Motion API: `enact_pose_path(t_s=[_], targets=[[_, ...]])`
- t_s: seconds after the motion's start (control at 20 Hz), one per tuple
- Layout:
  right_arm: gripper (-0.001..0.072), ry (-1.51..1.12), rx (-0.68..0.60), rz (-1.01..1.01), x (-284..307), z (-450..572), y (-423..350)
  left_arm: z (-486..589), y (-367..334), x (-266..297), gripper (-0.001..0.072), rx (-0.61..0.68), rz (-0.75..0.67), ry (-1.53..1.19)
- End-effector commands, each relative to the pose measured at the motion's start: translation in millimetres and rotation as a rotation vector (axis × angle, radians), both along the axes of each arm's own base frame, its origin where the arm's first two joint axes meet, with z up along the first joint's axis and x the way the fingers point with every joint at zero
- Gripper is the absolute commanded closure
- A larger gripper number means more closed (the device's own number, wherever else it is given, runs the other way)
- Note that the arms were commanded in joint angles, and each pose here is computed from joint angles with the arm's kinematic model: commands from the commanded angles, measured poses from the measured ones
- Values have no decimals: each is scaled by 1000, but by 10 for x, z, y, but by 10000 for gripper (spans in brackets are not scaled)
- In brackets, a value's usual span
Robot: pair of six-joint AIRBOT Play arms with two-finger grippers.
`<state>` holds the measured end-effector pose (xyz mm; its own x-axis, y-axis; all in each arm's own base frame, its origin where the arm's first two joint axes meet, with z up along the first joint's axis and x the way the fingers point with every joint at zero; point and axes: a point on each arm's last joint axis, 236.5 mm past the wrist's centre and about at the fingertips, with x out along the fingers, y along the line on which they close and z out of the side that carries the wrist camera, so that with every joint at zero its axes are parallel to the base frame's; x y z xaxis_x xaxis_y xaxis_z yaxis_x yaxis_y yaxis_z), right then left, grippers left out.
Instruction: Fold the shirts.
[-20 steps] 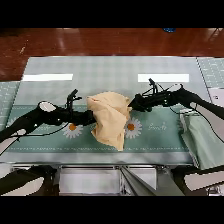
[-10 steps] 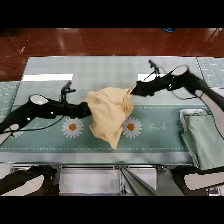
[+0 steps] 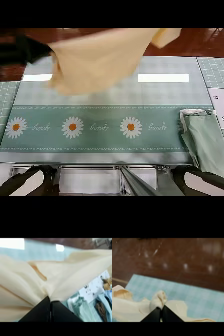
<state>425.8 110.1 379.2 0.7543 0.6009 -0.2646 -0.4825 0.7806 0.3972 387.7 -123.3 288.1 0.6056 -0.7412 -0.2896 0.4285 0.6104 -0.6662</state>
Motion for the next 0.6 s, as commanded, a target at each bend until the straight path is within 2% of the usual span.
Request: enact_pose_path(t_s=[0.0,0.15,0.3,0.55], targets=[[687,-282,-69,-100,-793,1020,-161,1206,76,-428,689,75,36,-293],[687,-414,-186,-236,-1402,1357,-354,1758,152,-802,689,186,115,-468],[686,-482,-252,-372,-1930,1536,-538,1923,209,-1152,689,290,191,-536],[686,-484,-312,-497,-2494,1519,-718,1930,-33,-1759,689,366,141,-584]])
